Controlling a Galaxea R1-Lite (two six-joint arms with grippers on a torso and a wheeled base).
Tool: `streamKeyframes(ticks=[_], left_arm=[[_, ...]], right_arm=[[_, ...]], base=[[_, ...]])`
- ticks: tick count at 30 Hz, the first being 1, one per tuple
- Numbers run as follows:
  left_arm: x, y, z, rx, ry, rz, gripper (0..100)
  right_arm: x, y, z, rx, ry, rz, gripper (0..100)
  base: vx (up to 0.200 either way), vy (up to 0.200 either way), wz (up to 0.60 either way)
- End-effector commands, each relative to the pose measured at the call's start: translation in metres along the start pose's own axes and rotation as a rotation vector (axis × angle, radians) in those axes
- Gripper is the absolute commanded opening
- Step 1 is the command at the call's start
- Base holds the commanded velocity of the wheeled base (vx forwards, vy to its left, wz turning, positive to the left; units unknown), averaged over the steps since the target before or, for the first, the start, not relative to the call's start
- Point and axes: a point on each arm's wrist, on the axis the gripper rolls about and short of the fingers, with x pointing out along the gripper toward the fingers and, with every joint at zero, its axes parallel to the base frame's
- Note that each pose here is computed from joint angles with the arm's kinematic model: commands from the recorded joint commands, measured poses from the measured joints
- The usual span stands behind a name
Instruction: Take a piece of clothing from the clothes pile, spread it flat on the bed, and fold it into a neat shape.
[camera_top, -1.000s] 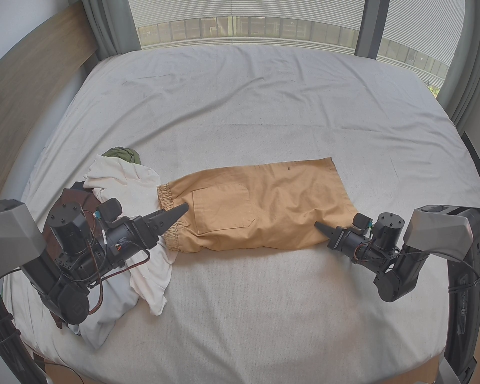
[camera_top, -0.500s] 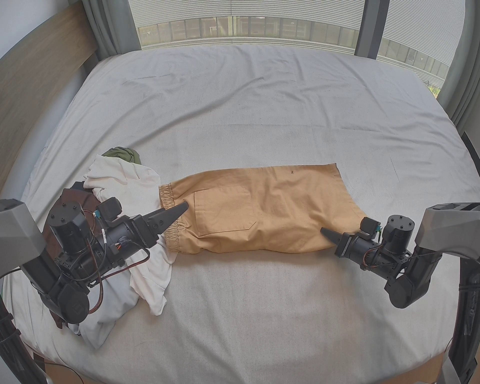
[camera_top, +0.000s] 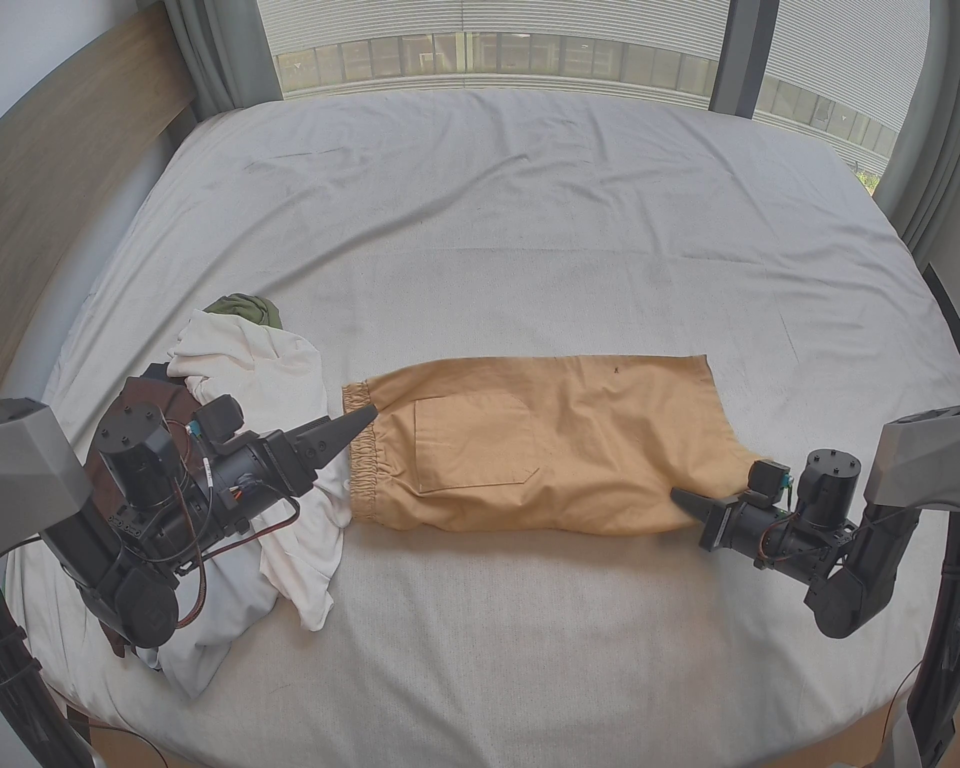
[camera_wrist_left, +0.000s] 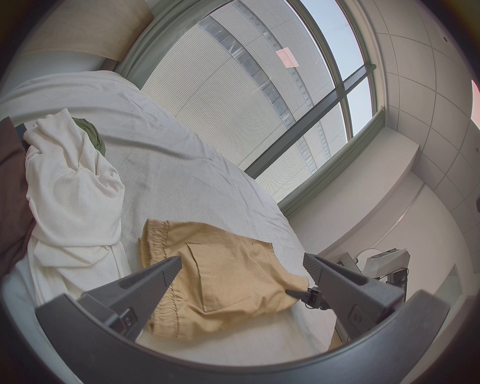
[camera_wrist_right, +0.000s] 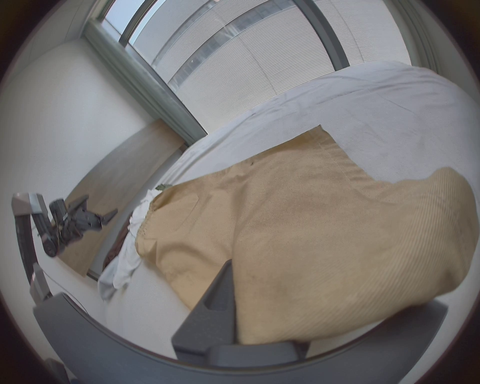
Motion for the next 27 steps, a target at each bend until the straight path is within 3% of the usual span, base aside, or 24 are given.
streamKeyframes(ticks=[1, 23, 24, 27], left_arm=[[0.0, -0.001, -0.001, -0.001, 0.004, -0.002, 100], [0.01, 0.018, -0.037, -0.051, 0.116, 0.039, 100], [0.01, 0.018, -0.036, -0.05, 0.114, 0.04, 100], [0.01, 0.019, -0.035, -0.048, 0.108, 0.042, 100]], right_arm=[[-0.022, -0.004, -0.007, -0.021, 0.045, -0.046, 0], [-0.047, 0.0, -0.02, -0.04, 0.125, -0.068, 0], [-0.049, 0.001, -0.023, -0.036, 0.14, -0.066, 100], [-0.057, 0.011, -0.033, -0.029, 0.2, -0.024, 100]], base=[[0.0, 0.0, 0.0], [0.0, 0.0, 0.0], [0.0, 0.0, 0.0], [0.0, 0.0, 0.0]])
